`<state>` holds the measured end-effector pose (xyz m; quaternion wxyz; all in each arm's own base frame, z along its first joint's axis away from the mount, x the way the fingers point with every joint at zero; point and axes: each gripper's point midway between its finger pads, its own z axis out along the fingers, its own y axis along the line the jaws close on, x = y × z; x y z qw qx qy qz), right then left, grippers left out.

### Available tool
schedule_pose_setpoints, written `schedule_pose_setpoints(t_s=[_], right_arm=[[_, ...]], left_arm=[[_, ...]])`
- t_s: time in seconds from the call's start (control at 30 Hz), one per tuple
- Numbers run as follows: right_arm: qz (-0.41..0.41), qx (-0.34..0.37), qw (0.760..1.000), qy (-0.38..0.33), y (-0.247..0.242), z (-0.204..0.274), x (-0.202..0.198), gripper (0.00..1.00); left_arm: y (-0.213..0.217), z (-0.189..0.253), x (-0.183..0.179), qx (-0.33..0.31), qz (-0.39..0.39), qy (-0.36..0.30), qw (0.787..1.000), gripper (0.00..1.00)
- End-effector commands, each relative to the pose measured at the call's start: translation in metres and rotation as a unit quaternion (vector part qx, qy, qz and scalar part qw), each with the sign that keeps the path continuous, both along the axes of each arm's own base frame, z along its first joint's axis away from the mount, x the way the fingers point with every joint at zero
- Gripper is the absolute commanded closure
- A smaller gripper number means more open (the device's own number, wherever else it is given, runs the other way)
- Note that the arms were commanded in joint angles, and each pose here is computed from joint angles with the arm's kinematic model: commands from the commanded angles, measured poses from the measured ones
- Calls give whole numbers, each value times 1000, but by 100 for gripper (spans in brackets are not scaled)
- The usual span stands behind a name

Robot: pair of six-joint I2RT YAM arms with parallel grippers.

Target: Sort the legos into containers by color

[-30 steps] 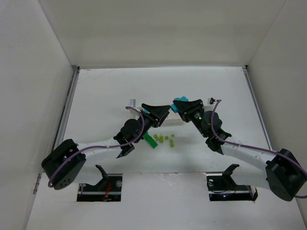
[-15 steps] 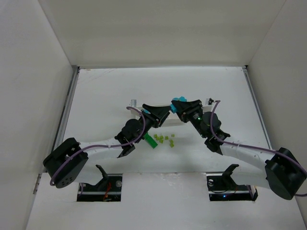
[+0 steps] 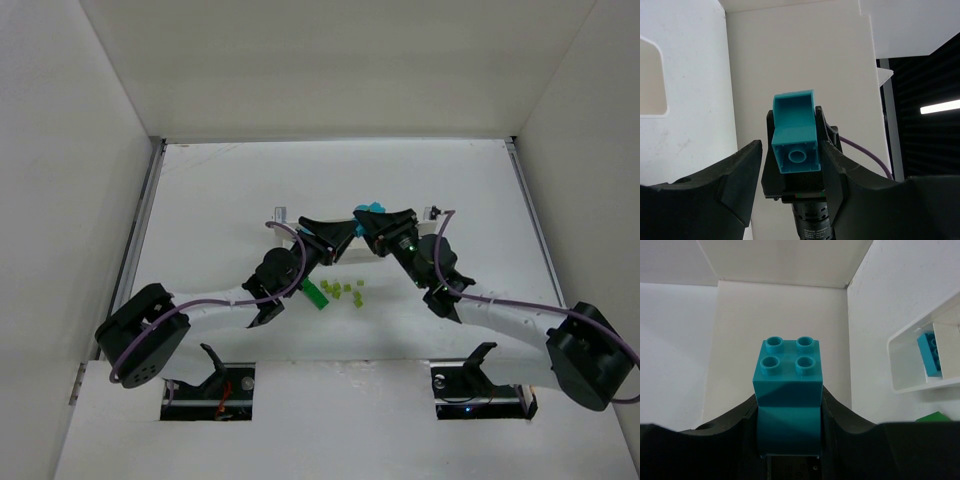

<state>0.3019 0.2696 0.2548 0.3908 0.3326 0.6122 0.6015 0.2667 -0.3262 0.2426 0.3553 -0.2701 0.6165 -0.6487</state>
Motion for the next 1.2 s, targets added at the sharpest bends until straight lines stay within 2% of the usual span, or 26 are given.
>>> schedule_pose_setpoints(t_s=[0.0, 0.27, 0.43, 0.5, 0.93, 1.17], right_arm=[[7, 40, 999, -30, 4, 26, -3, 68], [14, 35, 999, -24, 11, 20, -4, 67], [17, 28, 999, -24, 14, 18, -4, 44], [17, 24, 999, -24, 14, 16, -4, 38], [7, -4, 999, -42, -1, 16, -9, 17], [24, -56, 997, -51, -1, 12, -14, 14]], left_arm=[[-2, 43, -3, -46, -4, -49, 998, 55], [1, 44, -4, -41, -1, -55, 998, 69], [5, 46, -4, -44, 1, -58, 997, 78], [7, 45, -5, -42, 2, -58, 997, 80], [21, 34, -10, -37, -6, -53, 998, 82], [30, 19, -15, -29, -14, -39, 999, 83]])
